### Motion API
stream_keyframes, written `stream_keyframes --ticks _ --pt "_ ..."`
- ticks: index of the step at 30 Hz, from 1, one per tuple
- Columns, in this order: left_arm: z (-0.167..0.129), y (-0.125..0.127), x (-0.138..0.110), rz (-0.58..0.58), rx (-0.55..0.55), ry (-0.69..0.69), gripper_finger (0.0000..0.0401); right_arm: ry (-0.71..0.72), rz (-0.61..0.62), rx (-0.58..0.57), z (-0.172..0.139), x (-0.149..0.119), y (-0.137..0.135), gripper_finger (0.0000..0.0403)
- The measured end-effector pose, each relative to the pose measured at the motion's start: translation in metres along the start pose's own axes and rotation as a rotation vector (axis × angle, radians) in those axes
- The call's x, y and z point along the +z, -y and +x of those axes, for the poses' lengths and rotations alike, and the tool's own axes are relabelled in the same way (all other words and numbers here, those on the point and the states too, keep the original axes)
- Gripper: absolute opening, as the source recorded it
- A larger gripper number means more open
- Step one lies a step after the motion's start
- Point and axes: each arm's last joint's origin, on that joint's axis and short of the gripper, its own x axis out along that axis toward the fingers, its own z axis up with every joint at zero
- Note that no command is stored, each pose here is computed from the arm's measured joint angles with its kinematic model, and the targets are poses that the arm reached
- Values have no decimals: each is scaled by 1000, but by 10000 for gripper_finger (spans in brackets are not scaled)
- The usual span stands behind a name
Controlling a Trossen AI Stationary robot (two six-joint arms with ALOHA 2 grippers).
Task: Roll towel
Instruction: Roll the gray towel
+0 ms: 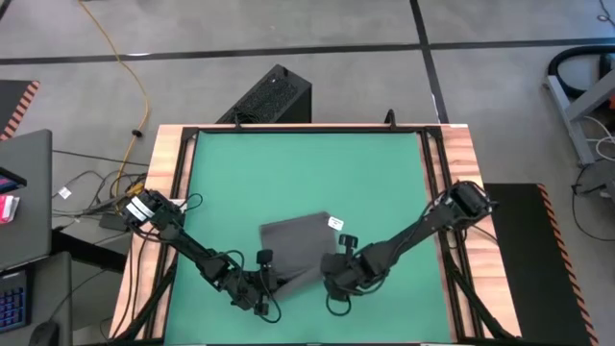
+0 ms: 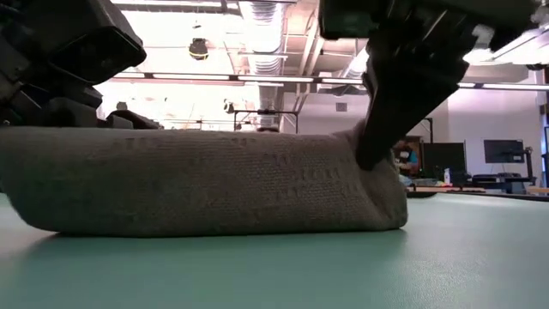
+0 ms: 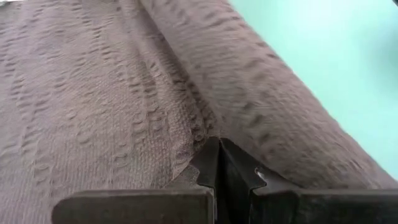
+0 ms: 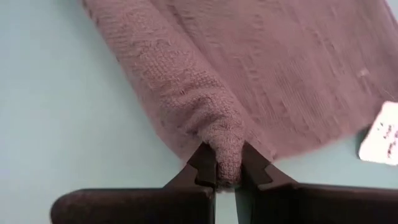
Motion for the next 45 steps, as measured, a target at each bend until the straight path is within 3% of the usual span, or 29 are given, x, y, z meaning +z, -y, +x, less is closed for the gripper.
stream_keyframes --ticks 19,25,32,38,45 --pt "-4 2 6 -33 -51 25 0 -17 -3 -21 29 -10 22 37" --pt "-30 2 27 -57 -127 61 0 -19 20 0 40 -16 30 37" --pt "-81 3 52 -137 -195 129 0 -12 17 6 43 -15 33 37" --pt "-109 17 60 -14 -107 336 0 0 15 11 44 -13 34 37" --pt "-76 29 61 187 -127 232 0 7 17 6 45 -13 34 37"
